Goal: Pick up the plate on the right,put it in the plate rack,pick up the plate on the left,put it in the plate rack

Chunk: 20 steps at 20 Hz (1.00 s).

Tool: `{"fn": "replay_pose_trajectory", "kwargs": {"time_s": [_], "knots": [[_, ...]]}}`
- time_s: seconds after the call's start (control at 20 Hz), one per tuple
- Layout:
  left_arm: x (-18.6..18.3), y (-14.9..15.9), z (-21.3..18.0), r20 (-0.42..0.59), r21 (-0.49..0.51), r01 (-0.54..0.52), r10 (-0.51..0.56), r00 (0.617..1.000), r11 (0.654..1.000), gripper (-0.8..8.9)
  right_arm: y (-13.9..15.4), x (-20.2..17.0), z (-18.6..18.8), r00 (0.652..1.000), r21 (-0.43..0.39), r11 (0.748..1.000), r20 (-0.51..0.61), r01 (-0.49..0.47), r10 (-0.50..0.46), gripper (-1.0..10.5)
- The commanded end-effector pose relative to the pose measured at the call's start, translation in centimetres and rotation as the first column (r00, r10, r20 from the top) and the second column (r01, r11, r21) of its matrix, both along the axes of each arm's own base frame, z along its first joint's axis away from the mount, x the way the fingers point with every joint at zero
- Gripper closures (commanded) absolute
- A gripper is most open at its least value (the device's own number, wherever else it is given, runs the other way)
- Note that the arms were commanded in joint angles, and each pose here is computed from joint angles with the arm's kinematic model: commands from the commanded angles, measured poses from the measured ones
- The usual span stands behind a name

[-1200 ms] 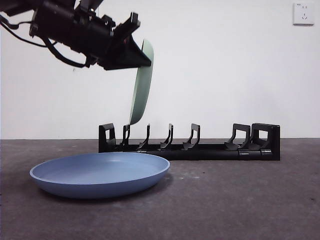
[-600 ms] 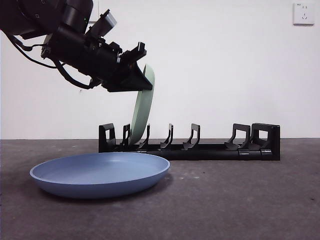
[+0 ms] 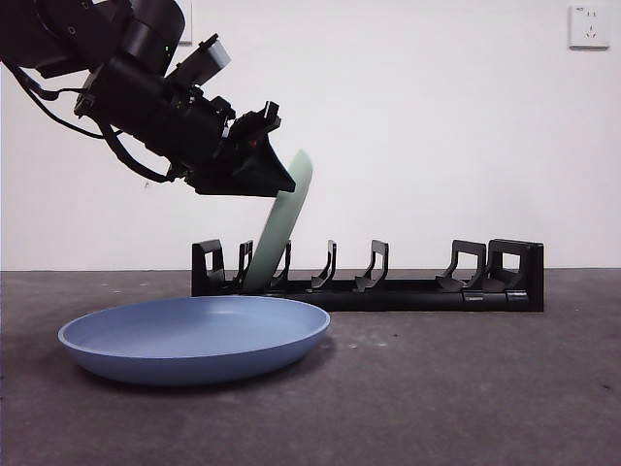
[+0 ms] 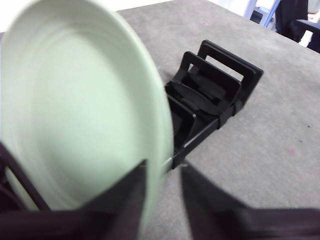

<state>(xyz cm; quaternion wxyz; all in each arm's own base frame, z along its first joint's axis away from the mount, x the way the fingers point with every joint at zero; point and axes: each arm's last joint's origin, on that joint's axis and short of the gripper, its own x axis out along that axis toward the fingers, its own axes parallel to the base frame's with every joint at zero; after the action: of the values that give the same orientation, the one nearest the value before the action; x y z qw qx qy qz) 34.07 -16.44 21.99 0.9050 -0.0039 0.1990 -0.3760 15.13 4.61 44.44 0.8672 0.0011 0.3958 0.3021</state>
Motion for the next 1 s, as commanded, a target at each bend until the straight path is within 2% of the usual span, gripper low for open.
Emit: {"fn": "replay_pose_trajectory", "kwargs": {"time_s": [0.05,0.3,0.5,0.65,0.9,1.0], "knots": [[-0.1,-0.5,-0.3,-0.004,0.004,0.018,-0.018,1.000,1.000,6.47,0.0,0.1,-0.3,1.000,-0.004,1.000,-0.011,-0.009,0.009,5.7],[-0.7,-0.9,0.2,-0.013,-0.003,0.035,-0.035,0.999,0.999,6.47,0.0,0.1,-0.3,1.000,-0.005,1.000,-0.015,-0.008,0.008,5.7],[-1.9,-0.5,2.5,0.012,-0.001,0.039,-0.039,0.999,0.999,6.45,0.1,0.1,-0.3,1.000,-0.004,1.000,-0.010,-0.008,0.008,5.7],[-3.0,0.3,4.4,0.027,-0.004,0.035,-0.035,0.999,0.999,5.31,0.1,0.1,-0.3,1.000,-0.003,1.000,-0.009,-0.008,0.008,5.7],[-6.5,1.9,8.2,0.027,0.017,0.044,-0.044,0.999,0.999,5.29,0.1,0.4,-0.3,1.000,0.002,1.000,-0.002,-0.005,0.005,5.7],[-8.8,3.0,10.0,0.054,0.062,0.064,-0.068,0.996,0.996,5.29,0.3,1.1,-0.4,1.000,0.004,1.000,-0.008,-0.001,0.001,5.7]]}}
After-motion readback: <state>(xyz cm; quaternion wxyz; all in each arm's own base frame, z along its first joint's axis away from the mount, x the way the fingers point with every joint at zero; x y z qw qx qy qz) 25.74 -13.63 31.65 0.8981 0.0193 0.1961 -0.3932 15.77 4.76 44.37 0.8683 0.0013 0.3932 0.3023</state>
